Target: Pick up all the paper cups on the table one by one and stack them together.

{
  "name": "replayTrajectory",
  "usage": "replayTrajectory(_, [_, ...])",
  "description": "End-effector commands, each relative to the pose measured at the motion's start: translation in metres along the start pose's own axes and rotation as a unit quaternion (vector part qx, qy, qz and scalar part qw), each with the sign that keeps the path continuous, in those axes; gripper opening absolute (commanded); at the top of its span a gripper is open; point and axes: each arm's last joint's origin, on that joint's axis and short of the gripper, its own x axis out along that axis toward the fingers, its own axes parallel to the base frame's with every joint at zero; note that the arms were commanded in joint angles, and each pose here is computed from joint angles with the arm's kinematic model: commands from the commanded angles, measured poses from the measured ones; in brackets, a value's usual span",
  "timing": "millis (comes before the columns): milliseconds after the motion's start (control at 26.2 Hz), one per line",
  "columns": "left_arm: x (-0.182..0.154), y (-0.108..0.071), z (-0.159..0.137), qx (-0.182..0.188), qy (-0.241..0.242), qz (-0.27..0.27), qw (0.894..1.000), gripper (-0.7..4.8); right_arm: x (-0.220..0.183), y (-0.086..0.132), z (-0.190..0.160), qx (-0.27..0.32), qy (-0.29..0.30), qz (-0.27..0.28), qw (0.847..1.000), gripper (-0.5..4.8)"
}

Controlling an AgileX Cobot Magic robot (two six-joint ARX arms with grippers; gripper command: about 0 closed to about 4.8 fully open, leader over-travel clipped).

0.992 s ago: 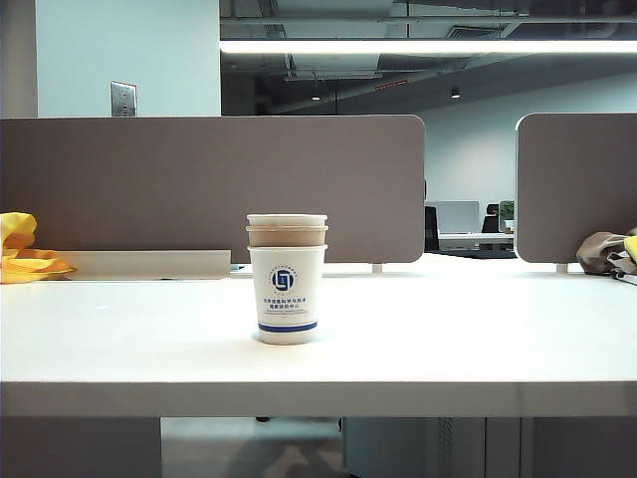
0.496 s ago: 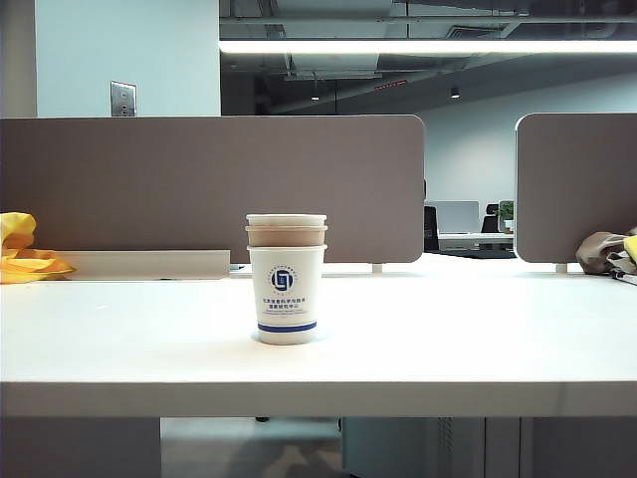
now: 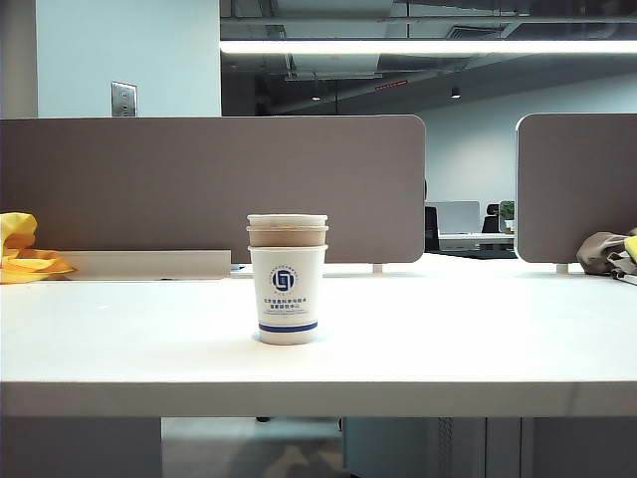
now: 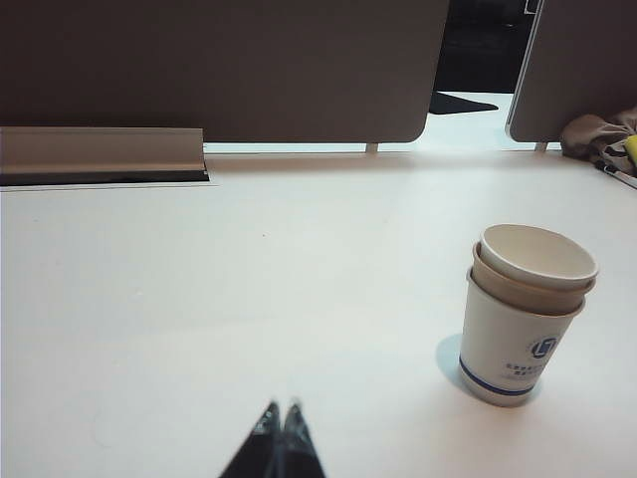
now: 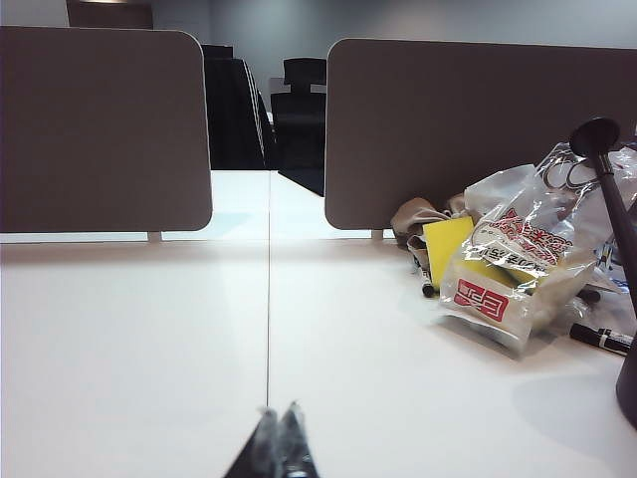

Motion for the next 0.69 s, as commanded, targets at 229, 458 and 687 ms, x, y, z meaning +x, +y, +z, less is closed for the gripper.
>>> replayTrajectory(229, [-0.0001,-0.0001,0.0020,0.001,-0.007,-0.001,1.000,-0.06,0.0002,0.0002,-0.0034,-0.002,0.008,0.000,1.000,-0.01])
replayTrajectory(458, [-0.0003,-0.0001,0.0022,0.001,-0.008,0.000,1.000,-0.06,0.0002,0.0002,-0.0034,-0.002,0.008,0.000,1.000,-0.01])
replayTrajectory(687, [-0.0006,0.0031,0.0025,0.002,-0.009,0.015,1.000,-0.06,0.0002,0.0002,-0.0035,-0.002,0.009,0.000,1.000,-0.01])
